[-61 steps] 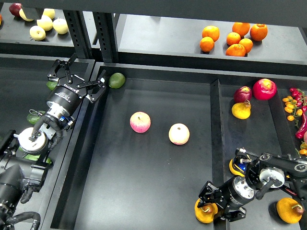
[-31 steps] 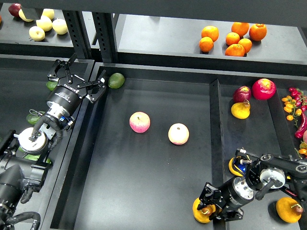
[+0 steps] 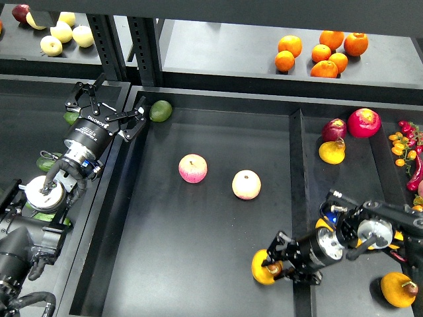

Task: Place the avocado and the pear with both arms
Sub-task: 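Lift the pear and carry it beside the other pears, then lower the pear and open the right gripper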

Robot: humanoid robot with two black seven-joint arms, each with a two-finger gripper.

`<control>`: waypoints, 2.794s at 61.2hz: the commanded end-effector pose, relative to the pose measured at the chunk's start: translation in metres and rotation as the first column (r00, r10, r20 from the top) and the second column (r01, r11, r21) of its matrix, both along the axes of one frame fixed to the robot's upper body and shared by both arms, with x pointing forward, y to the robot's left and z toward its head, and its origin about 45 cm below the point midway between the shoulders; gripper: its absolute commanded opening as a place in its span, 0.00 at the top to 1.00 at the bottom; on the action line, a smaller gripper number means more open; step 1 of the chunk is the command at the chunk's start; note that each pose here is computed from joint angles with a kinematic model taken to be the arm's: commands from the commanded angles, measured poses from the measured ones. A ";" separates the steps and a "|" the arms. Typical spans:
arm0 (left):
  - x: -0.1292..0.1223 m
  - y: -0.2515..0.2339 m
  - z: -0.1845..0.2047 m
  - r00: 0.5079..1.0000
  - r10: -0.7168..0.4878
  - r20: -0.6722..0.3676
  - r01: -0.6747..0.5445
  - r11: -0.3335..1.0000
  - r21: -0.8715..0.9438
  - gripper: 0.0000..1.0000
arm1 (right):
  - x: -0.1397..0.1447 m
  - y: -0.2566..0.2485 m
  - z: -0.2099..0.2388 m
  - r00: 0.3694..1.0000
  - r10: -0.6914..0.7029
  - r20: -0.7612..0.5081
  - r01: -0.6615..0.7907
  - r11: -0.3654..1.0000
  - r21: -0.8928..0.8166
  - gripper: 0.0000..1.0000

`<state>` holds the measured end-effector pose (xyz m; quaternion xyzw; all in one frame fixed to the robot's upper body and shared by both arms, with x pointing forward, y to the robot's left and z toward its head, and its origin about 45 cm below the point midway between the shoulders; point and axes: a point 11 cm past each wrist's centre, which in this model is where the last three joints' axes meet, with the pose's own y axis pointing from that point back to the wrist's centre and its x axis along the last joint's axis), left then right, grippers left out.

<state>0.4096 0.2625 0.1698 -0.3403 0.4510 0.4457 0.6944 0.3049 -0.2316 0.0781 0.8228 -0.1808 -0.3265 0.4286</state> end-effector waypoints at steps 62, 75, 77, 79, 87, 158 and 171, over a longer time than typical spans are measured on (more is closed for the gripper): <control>0.001 -0.002 0.001 1.000 -0.007 0.001 0.007 1.000 0.003 0.01 | -0.040 -0.175 0.031 0.969 -0.244 -0.043 0.226 0.942 -0.246 0.96; 0.001 -0.002 0.002 1.000 -0.007 0.006 0.007 1.000 0.002 0.01 | -0.071 -0.186 0.009 0.959 -0.260 -0.109 0.221 0.933 -0.285 0.95; 0.001 -0.002 0.002 1.000 -0.007 0.006 0.007 1.000 0.002 0.01 | -0.074 -0.188 0.007 0.958 -0.264 -0.114 0.222 0.931 -0.291 0.95; 0.001 -0.002 0.002 1.000 -0.007 0.004 0.007 1.000 0.002 0.01 | -0.077 -0.190 0.005 0.956 -0.267 -0.118 0.223 0.929 -0.295 0.95; 0.001 -0.002 0.002 1.000 -0.007 0.004 0.007 1.000 0.002 0.01 | -0.083 -0.191 -0.001 0.952 -0.276 -0.133 0.227 0.927 -0.300 0.95; 0.001 -0.001 0.002 1.000 -0.005 0.005 0.005 1.000 0.001 0.01 | -0.083 -0.174 -0.018 0.945 -0.292 -0.146 0.248 0.933 -0.260 0.46; 0.001 -0.001 0.002 1.000 -0.004 0.005 0.004 1.000 0.001 0.01 | -0.082 -0.172 -0.017 0.947 -0.286 -0.144 0.245 0.936 -0.253 0.33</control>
